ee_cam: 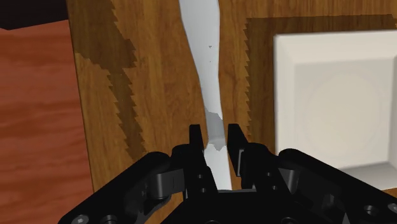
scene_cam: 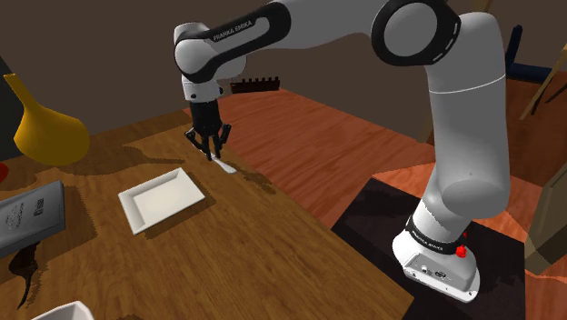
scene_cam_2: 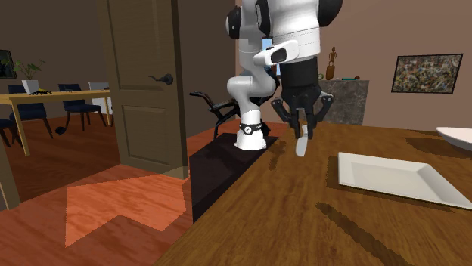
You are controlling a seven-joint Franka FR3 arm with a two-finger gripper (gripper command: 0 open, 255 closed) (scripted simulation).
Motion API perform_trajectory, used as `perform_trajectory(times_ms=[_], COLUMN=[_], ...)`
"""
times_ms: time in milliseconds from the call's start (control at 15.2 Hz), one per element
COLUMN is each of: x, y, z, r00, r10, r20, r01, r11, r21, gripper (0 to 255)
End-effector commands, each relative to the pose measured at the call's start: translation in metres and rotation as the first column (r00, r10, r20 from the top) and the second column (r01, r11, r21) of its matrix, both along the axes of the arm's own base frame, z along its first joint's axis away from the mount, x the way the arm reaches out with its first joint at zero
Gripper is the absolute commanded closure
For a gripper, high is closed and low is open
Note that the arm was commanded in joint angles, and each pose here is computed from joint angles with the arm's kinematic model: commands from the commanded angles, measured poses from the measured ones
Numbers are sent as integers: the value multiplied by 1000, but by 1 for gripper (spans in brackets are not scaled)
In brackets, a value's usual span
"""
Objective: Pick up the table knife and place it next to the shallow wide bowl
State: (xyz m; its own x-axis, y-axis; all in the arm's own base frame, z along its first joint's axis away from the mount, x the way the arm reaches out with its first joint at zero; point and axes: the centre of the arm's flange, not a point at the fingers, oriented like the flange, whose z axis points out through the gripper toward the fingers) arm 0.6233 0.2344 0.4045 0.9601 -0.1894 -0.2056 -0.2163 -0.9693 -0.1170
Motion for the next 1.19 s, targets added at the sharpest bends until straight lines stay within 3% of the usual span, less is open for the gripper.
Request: perform_trajectory(times_ms=[0, 528, 1122], x=[-1, -1, -83], y=[0, 0, 86], z=[11, 52, 52], r00=[1000, 1000, 1000], r10=[0, 0, 0], r20=[0, 0, 0], r01=[0, 0, 0], r11=[1000, 1000, 1000], r21=[0, 0, 0], gripper=[255, 255, 255])
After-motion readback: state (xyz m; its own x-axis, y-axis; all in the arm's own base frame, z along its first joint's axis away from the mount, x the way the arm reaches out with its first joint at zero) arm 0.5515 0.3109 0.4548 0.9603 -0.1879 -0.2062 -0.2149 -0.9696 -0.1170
